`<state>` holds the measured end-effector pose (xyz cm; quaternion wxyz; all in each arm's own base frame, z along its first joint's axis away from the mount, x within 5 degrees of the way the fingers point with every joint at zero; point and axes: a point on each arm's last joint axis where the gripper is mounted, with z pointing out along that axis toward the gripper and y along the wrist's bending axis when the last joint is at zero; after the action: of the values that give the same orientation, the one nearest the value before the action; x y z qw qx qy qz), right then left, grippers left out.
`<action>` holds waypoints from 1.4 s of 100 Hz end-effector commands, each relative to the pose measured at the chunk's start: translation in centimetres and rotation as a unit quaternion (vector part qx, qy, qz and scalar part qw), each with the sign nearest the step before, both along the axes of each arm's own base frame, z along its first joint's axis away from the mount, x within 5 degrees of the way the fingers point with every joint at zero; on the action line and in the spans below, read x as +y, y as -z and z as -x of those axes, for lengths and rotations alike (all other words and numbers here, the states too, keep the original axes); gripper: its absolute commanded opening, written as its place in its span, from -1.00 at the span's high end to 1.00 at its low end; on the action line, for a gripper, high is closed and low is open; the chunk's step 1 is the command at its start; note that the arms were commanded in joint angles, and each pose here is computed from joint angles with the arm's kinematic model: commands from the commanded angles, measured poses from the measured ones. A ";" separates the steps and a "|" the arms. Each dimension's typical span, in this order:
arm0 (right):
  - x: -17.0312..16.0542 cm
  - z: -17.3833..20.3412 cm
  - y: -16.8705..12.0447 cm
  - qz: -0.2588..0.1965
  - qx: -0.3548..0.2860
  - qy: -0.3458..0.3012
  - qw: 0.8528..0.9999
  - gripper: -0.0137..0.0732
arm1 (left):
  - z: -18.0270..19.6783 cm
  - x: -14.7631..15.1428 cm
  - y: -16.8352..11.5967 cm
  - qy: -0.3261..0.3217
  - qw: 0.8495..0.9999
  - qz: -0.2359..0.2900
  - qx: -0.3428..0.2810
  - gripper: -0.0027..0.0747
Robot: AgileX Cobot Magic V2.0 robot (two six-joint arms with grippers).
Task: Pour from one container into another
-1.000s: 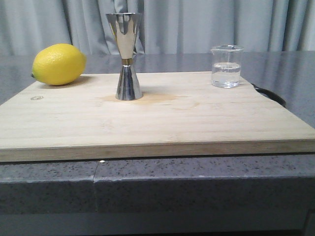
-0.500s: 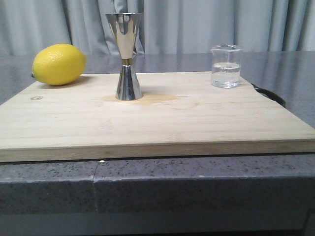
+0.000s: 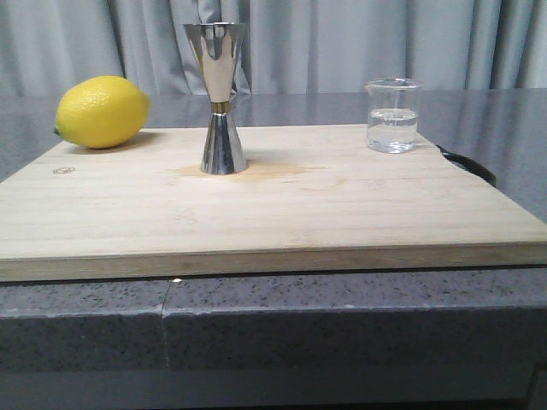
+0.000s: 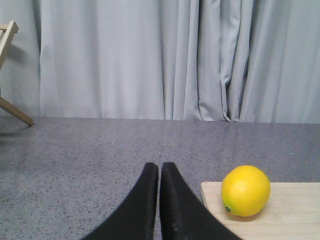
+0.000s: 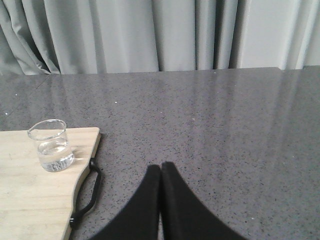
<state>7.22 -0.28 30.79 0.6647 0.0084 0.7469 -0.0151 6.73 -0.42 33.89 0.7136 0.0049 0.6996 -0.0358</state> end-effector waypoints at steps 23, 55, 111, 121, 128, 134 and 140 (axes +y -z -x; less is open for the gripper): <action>-0.1 -0.1 -1.7 0.015 -0.042 0.002 0.999 -0.38 | 0.0 0.3 -1.5 -0.017 0.998 -0.045 -0.042 -0.12; -0.1 -0.1 -1.7 0.015 -0.042 0.002 0.999 -0.45 | 0.0 0.2 -1.6 -0.017 0.998 -0.045 -0.044 -0.17; -0.1 0.2 -3.3 0.014 -0.029 0.005 0.999 -0.72 | -1.6 -0.1 -2.8 0.001 1.000 0.010 0.004 -0.65; -0.2 -0.1 -3.5 0.013 0.017 0.008 1.000 -0.73 | -2.8 -0.4 -3.2 0.013 0.999 0.006 0.043 -0.64; -0.2 -0.6 -3.7 0.011 0.051 0.010 0.999 -0.73 | -4.0 -1.0 -3.3 0.041 0.996 -0.007 0.082 -0.64; -0.2 -1.0 -3.8 0.011 0.074 0.010 0.997 -0.73 | -5.1 -1.8 -3.2 0.076 0.990 -0.012 0.115 -0.64; -0.2 -1.5 -3.8 0.009 0.089 0.010 0.996 -0.73 | -6.1 -2.8 -3.2 0.115 0.983 -0.020 0.139 -0.64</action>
<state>7.97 -0.42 33.13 0.5820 0.0133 0.8128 -0.0198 11.46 -2.00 35.67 0.5992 0.0596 0.7951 -0.0722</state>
